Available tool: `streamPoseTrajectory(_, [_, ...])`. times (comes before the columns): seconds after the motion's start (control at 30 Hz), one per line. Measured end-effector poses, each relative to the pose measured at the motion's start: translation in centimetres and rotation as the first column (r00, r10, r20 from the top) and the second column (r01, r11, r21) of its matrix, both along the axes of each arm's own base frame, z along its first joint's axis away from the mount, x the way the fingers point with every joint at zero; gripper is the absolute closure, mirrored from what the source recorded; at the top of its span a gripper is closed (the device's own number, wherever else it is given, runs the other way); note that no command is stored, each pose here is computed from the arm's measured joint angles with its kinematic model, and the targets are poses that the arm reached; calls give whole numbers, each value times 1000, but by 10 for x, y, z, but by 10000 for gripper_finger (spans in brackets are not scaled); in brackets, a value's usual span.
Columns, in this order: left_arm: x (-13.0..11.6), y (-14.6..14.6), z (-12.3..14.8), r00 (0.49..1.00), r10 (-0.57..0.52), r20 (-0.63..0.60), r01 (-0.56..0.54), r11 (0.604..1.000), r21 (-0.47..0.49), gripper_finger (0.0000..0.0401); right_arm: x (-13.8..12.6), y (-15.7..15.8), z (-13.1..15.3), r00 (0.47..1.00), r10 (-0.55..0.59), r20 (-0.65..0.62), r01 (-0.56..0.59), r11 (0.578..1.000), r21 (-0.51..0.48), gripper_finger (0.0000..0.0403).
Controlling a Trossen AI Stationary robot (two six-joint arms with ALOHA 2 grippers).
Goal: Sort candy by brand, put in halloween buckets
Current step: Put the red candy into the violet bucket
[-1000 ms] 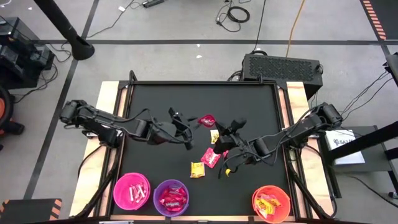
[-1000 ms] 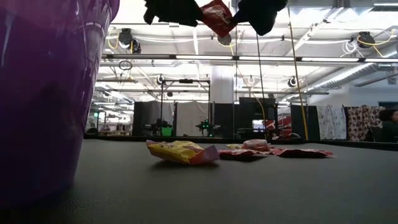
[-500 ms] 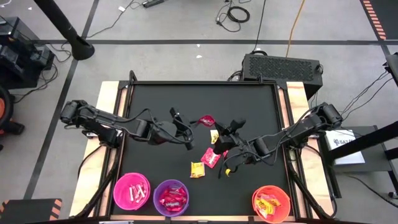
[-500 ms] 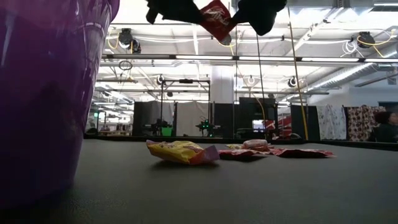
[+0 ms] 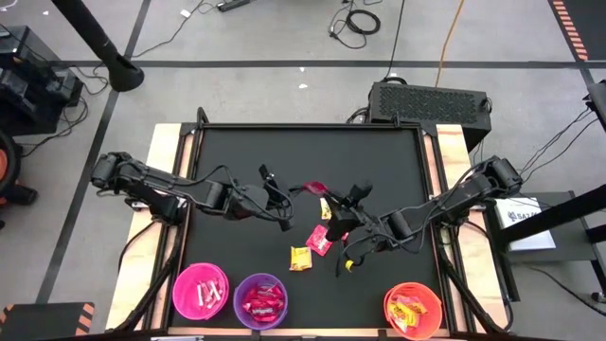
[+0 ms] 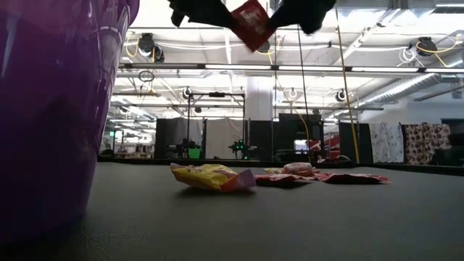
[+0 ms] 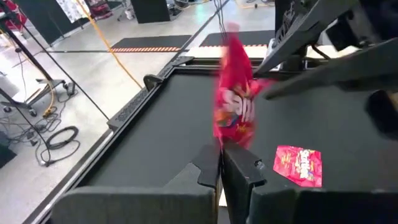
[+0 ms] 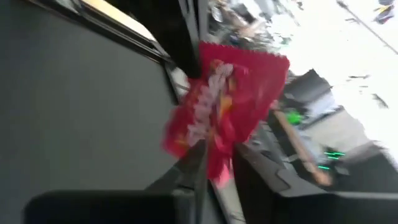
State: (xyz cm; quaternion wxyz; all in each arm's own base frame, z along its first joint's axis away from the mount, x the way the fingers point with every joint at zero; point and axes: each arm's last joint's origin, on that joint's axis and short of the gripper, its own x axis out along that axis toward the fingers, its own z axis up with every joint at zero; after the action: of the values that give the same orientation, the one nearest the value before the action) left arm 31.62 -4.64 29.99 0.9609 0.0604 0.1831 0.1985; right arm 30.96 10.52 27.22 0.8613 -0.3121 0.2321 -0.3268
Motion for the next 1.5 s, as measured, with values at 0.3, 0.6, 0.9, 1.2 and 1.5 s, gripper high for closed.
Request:
streamPoseTrajectory(0.3, [-22, 5, 9, 997, 45, -70, -44, 999, 8, 388, -25, -11, 6, 993, 117, -34, -103, 954, 283, 239])
streamPoseTrajectory(0.6, [-63, 28, 57, 961, 246, 130, -252, 967, 37, 388, -44, -28, -9, 982, 18, -188, 62, 908, 414, 231])
streamPoseTrajectory(0.9, [-98, 42, 96, 920, 136, 368, -133, 991, -32, 388, -45, -27, -12, 979, 18, -203, 75, 894, 441, 236])
streamPoseTrajectory(1.2, [-119, 51, 75, 918, 22, 395, -20, 1000, -8, 388, -45, -25, -14, 972, 73, -224, 56, 852, 520, 236])
streamPoseTrajectory(1.5, [-118, 48, 55, 918, -94, 386, 71, 995, 74, 388, -45, -25, -13, 971, 75, -226, 54, 854, 517, 236])
